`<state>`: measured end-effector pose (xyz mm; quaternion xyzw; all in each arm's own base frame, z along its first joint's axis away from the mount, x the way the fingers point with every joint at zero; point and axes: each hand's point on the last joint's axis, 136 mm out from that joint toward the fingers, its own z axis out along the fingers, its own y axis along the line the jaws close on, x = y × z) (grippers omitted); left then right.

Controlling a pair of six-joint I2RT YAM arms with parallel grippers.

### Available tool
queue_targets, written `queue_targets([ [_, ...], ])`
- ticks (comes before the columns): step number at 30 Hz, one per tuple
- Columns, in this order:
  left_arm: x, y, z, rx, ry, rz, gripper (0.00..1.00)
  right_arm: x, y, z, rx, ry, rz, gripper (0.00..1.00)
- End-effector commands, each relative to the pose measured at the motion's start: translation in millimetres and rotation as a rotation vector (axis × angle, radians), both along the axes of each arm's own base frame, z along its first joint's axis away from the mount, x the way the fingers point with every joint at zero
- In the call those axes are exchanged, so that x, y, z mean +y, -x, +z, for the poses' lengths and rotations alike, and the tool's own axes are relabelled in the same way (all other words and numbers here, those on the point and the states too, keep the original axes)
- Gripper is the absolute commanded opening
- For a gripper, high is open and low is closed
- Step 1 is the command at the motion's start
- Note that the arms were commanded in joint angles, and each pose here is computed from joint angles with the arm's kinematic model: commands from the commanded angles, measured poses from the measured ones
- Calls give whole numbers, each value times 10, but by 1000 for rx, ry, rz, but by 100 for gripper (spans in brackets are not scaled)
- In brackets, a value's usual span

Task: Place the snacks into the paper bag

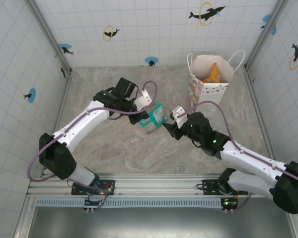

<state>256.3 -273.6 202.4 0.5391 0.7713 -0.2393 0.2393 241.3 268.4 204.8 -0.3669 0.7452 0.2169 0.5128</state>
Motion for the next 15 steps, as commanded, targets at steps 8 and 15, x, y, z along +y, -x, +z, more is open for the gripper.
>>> queue_targets([
  [8,-50,425,334,-221,133,-275,0,22,20,140,4,-30,204,71],
  [15,-66,488,417,-277,177,-322,0,215,305,197,71,-111,453,72],
])
